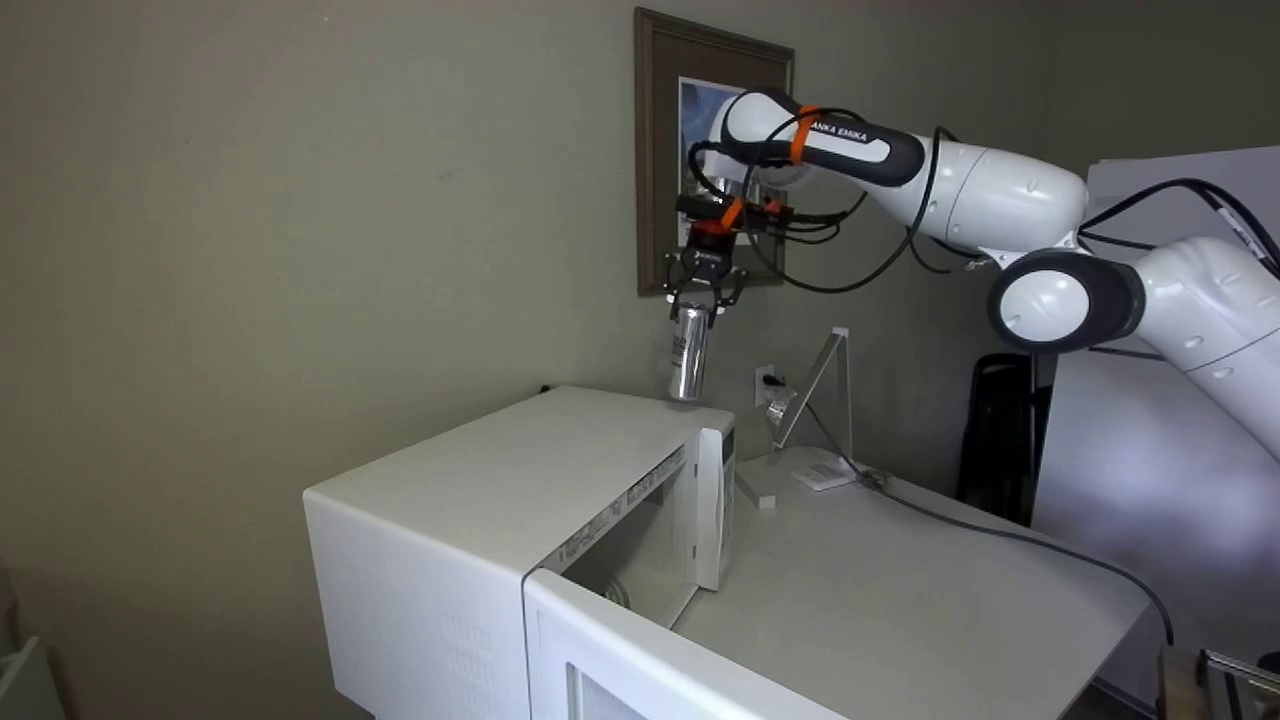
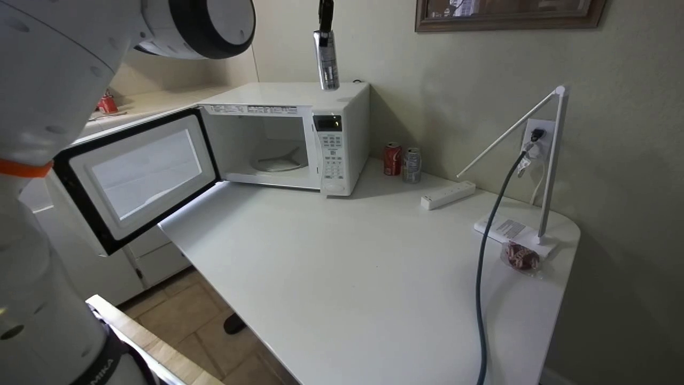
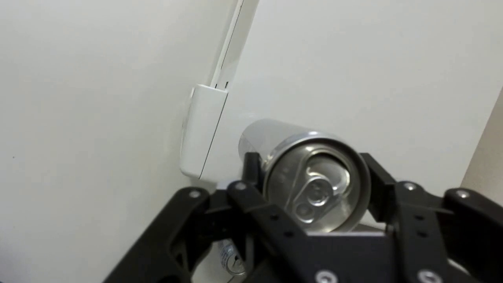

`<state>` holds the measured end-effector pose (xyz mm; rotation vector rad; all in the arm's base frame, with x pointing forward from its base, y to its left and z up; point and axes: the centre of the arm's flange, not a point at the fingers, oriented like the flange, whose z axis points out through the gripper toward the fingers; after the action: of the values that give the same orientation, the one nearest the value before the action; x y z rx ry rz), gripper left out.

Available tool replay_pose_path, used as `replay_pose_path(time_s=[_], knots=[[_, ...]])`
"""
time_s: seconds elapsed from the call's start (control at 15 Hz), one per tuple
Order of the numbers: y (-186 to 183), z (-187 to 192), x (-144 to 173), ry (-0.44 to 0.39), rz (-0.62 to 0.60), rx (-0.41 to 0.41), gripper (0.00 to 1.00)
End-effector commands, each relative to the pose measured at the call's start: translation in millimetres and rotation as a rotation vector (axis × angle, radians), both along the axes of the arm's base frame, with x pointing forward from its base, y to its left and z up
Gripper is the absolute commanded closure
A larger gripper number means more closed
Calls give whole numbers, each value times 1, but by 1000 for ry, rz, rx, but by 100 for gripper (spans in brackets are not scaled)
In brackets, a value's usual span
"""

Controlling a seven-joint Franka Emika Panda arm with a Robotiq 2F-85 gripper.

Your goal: Put the can on the microwave

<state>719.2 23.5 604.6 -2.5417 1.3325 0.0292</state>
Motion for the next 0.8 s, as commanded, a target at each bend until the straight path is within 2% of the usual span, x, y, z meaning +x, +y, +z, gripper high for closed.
replay_pose_path(time_s=[0.0,0.73], knots=[[5,34,66,51,-42,60,63],[7,4,77,92,-73,48,63]])
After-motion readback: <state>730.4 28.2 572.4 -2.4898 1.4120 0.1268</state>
